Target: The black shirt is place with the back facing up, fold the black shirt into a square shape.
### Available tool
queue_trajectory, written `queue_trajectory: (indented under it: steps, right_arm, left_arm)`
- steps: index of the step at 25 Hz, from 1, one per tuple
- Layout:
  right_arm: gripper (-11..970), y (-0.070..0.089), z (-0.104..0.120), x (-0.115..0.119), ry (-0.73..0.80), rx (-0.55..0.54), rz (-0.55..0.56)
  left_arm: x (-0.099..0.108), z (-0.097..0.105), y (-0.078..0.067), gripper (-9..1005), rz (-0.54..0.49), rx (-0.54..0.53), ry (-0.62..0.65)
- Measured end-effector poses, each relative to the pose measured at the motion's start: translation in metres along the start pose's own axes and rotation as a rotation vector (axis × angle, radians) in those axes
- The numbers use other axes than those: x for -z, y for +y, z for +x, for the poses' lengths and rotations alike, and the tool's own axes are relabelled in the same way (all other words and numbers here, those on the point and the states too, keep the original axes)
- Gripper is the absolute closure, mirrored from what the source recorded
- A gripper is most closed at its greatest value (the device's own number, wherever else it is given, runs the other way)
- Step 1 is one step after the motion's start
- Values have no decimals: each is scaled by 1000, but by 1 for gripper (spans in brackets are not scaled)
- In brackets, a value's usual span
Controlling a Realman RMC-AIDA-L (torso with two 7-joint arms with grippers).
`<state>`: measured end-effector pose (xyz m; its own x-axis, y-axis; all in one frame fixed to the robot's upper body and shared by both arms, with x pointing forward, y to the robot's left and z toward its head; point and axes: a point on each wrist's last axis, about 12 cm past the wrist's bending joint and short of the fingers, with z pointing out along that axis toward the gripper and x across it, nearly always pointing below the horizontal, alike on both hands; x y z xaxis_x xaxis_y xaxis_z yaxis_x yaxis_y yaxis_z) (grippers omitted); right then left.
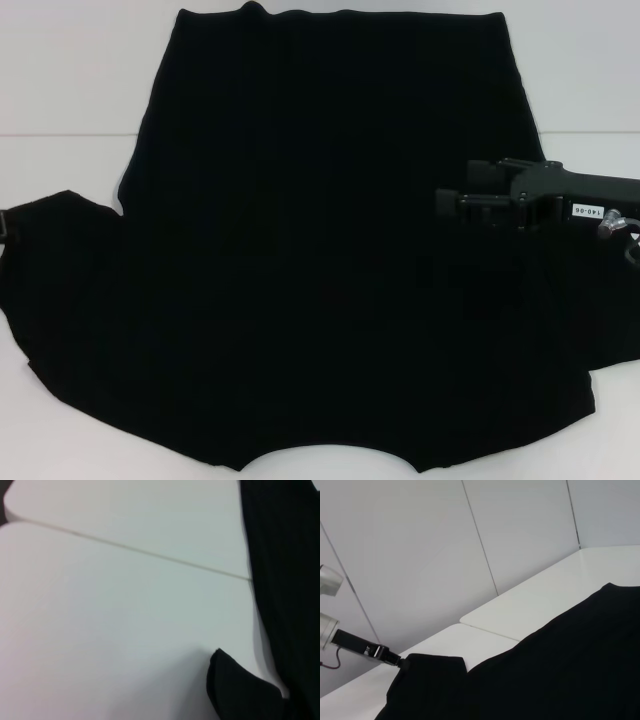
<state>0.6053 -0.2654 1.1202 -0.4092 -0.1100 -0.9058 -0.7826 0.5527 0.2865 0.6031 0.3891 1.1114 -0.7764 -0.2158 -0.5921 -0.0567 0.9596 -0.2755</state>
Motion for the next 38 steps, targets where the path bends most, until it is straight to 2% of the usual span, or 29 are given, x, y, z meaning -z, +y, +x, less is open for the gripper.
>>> queue_trajectory:
  steps: [13,19,23,29,34,38]
  right_arm:
    - [42,2,0,-1,-4,-2,-9]
    - [42,2,1,0,-4,-6,-8]
    - [42,2,2,0,-5,-10,-8]
    - [43,2,4,2,-5,-11,-5]
    - [45,1,4,2,-5,-9,-3]
    - [46,1,4,2,-5,-8,-2]
  left_arm:
    - [-2,-12,-3,956,-11,-18,-73]
    - [-1,-10,-9,950,54,2,-63]
    - [4,-7,-28,945,236,-6,-55]
    - [1,3,-69,939,497,-48,-69]
    - [-13,21,-94,933,616,-24,-47]
    - [-19,25,-100,929,623,-47,-34]
